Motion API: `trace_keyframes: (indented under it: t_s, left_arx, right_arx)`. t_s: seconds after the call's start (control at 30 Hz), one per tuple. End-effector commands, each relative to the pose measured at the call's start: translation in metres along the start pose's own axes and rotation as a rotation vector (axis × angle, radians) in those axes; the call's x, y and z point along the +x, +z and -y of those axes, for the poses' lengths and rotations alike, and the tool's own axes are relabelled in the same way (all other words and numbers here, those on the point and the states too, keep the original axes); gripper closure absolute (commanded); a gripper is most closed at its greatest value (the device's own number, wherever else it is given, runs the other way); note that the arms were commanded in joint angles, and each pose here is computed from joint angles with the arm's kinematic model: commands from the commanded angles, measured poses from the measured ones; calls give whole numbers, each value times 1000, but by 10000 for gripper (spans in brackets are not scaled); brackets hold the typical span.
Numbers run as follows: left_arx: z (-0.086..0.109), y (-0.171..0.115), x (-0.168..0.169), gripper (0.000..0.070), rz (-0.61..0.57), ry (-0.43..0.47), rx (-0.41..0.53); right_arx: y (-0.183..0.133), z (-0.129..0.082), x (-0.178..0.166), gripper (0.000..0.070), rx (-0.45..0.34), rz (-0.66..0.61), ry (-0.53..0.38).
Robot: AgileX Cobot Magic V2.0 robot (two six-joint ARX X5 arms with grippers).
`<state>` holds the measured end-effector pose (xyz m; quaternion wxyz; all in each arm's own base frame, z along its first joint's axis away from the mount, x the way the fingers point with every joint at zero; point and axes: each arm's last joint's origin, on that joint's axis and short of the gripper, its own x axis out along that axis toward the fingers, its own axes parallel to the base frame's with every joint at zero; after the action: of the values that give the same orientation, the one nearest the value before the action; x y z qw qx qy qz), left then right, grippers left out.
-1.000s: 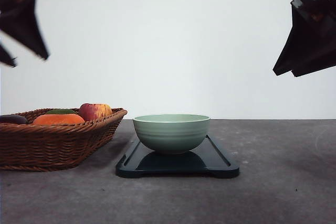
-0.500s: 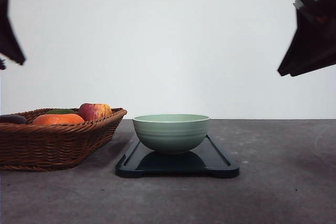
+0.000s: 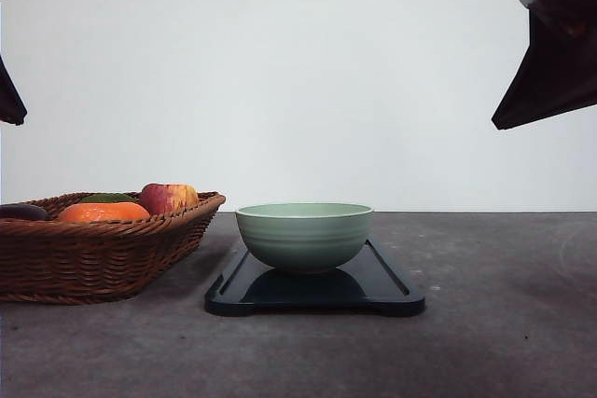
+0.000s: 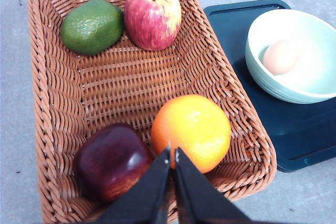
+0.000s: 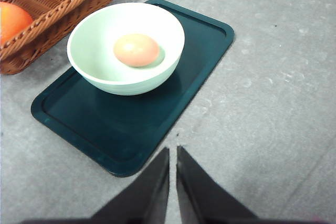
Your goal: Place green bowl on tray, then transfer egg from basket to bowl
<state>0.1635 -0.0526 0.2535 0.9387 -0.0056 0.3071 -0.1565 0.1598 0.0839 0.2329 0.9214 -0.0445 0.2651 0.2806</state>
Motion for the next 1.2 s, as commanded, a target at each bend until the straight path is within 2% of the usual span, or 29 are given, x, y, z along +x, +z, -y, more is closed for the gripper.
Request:
trace_keyframes:
  t_s: [0.0,0.13,0.2,0.4,0.63,0.77,1.0,1.17]
  left_arx:
    - [1,3,0,700,11,-8,2]
    - [-4,3,-5,700,39,18,55]
    - [-10,-2,-7,700,84,46,48]
    - [-24,-42,-11,700,223,118,10]
    - [-35,-93,-16,700,367,192,-119]
    - [-39,-111,-13,700,420,220,-151]
    - [-43,-128,-7,700,460,280,-169]
    - [-43,-128,-8,700,477,305,-167]
  right_arx:
    - [2,-1,1,685,-10,11,7]
    - [3,-1,1,685,-10,12,7]
    - [3,-1,1,685,-10,12,7]
    - [3,-1,1,685,-10,12,7]
    - [3,-1,1,685,-10,12,7]
    - [3,-1,1,685,-10,13,7]
    - [3,-1,1,685,-10,13,7]
    - [3,-1,1,685,-10,13,7]
